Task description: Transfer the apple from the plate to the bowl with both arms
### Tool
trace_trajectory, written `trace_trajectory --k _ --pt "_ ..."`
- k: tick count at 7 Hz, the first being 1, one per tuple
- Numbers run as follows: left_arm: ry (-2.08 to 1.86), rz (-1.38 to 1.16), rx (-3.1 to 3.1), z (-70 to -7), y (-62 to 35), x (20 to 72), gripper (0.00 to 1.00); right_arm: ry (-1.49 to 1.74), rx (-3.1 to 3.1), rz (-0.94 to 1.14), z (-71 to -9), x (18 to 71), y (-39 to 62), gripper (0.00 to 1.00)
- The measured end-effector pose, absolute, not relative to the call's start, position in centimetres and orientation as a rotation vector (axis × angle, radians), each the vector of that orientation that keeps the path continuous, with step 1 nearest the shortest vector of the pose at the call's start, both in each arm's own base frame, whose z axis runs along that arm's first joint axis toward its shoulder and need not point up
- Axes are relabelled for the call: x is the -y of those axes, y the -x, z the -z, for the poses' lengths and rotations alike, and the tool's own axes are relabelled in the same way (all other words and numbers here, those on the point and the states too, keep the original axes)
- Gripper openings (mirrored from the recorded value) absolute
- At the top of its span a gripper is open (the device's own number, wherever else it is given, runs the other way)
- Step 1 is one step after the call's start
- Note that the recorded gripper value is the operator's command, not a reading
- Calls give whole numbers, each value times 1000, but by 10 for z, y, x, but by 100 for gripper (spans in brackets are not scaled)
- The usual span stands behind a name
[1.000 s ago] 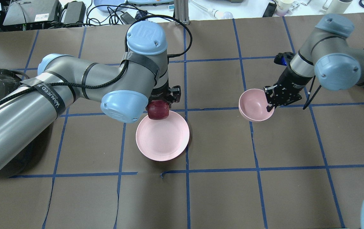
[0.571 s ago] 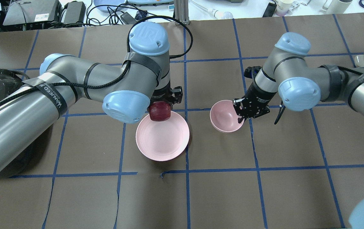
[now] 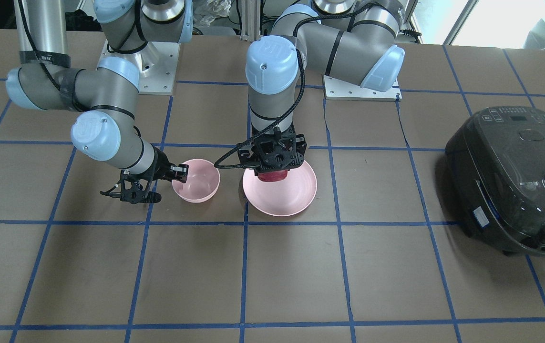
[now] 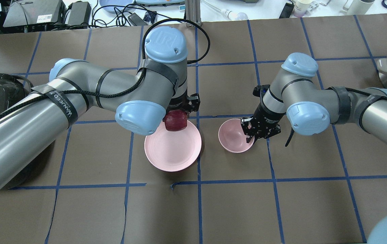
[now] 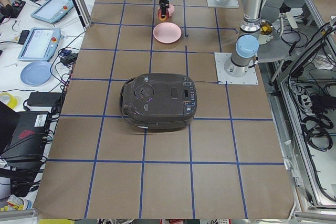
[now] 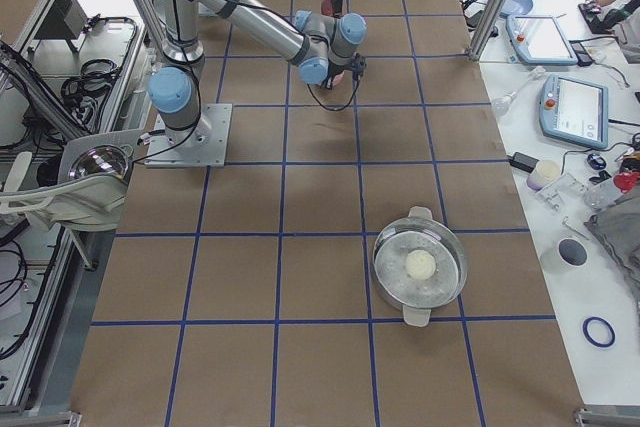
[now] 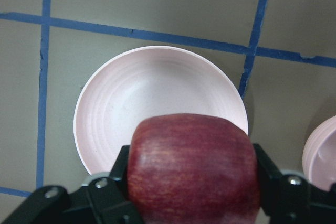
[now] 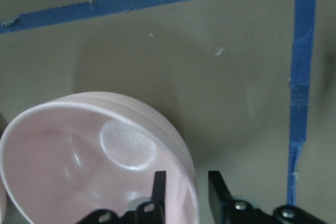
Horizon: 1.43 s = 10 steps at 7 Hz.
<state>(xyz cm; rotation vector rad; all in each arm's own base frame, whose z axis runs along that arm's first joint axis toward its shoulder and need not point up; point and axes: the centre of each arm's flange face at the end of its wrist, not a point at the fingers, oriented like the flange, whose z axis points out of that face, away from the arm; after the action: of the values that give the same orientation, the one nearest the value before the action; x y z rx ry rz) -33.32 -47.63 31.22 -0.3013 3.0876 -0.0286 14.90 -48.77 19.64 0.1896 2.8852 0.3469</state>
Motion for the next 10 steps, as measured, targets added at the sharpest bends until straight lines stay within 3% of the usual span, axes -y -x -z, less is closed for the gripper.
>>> trace_trajectory --k 5,7,10 --pt "438 71 -3154 -285 432 450 20 -275 -3079 -97 -324 547 -29 100" --pt "452 71 -3154 -260 485 450 20 -307 -3092 11 -372 536 -6 100" --pt "435 43 -3132 -226 509 450 20 -328 -3090 71 -395 526 -2 100"
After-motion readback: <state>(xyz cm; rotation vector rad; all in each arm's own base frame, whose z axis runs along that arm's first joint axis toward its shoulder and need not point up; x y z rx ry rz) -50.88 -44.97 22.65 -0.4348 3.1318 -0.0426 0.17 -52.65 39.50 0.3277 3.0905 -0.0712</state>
